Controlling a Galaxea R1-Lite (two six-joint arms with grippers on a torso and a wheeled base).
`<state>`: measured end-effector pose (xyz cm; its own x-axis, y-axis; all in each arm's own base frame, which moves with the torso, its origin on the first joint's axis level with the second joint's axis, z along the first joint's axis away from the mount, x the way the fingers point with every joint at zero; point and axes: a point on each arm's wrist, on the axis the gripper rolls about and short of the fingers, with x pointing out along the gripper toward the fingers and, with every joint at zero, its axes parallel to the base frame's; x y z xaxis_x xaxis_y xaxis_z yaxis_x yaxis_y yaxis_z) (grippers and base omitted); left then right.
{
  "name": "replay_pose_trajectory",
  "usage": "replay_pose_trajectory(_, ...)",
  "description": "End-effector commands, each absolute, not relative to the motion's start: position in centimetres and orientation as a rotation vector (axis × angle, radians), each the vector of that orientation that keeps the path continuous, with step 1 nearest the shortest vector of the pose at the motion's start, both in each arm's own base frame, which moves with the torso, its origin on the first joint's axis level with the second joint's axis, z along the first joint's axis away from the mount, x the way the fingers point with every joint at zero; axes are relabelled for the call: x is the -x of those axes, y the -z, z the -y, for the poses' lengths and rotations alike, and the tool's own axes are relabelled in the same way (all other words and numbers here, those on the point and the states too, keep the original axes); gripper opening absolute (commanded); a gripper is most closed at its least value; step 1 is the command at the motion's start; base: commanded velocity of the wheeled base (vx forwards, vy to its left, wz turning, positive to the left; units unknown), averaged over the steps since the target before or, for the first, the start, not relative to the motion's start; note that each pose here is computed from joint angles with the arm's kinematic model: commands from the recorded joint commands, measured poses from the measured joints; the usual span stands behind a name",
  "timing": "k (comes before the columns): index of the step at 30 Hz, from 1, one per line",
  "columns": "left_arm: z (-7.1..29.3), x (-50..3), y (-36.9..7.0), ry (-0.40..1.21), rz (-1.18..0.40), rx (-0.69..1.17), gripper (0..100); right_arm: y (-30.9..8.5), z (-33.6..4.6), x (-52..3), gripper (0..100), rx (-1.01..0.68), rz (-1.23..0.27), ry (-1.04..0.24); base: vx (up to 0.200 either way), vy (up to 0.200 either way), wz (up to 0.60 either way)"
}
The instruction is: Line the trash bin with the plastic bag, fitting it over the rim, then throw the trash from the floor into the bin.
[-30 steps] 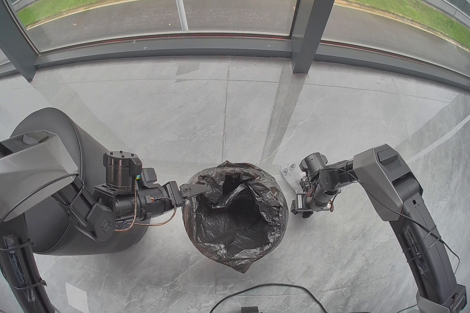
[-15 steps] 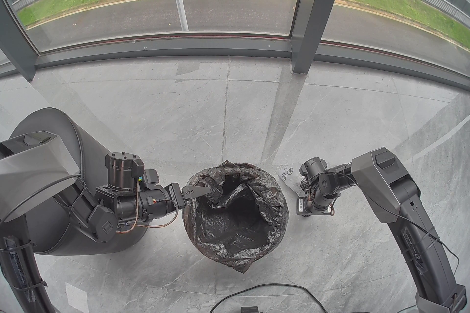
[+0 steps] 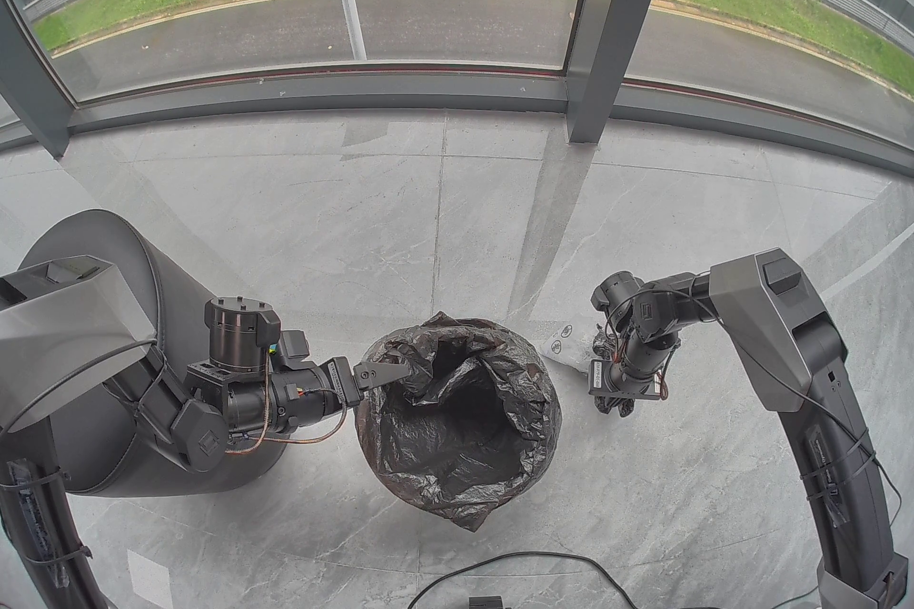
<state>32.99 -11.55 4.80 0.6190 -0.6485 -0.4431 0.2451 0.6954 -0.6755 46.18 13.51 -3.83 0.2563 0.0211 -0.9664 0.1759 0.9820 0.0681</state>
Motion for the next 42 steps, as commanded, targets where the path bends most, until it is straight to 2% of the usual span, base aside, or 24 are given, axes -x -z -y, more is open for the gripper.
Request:
replay_pose_trajectory(1, 11.6, -33.0, -4.8, 0.553, -0.733, 0.608, 100, 1.3, -13.6, -46.1, 0, -0.180, -1.276, 0.091, 0.000, 0.000, 0.00)
replay_pose_trajectory(3, 11.6, -33.0, -4.8, 0.553, -0.733, 0.608, 100, 2.0, -13.7, -45.9, 0, -0.168, -1.308, 0.097, 0.000, 0.000, 0.00)
replay_pose_trajectory(4, 11.6, -33.0, -4.9, 0.553, -0.731, 0.608, 100, 2.2, -13.8, -45.8, 100, -0.168, -1.313, 0.097, 0.000, 0.000, 0.00)
replay_pose_trajectory(20, 11.6, -33.0, -4.9, 0.553, -0.731, 0.608, 100, 2.7, -13.6, -46.0, 100, -0.131, -1.302, 0.088, 0.000, 0.000, 0.00)
replay_pose_trajectory(26, 11.6, -33.0, -4.8, 0.550, -0.732, 0.608, 100, 10.1, -13.3, -45.6, 100, -0.032, -1.397, 0.101, 0.000, 0.000, 0.00)
replay_pose_trajectory(29, 11.6, -33.0, -4.8, 0.550, -0.731, 0.606, 100, 15.7, -12.5, -43.8, 100, 0.036, -1.547, 0.114, 0.000, 0.000, 0.00)
replay_pose_trajectory(32, 11.6, -33.0, -4.7, 0.549, -0.733, 0.608, 100, 18.2, -11.9, -42.4, 100, 0.081, -1.654, 0.120, 0.000, 0.000, 0.00)
replay_pose_trajectory(33, 11.6, -33.0, -4.6, 0.548, -0.736, 0.608, 100, 19.4, -11.6, -41.3, 100, 0.105, -1.735, 0.130, 0.000, 0.000, 0.00)
replay_pose_trajectory(35, 11.6, -33.1, -4.5, 0.547, -0.739, 0.607, 100, 19.5, -11.4, -40.9, 100, 0.116, -1.778, 0.140, 0.000, 0.000, 0.00)
replay_pose_trajectory(42, 11.6, -33.0, -4.6, 0.548, -0.740, 0.607, 100, 16.9, -10.7, -42.1, 100, 0.071, -1.731, 0.155, 0.000, 0.000, 0.00)
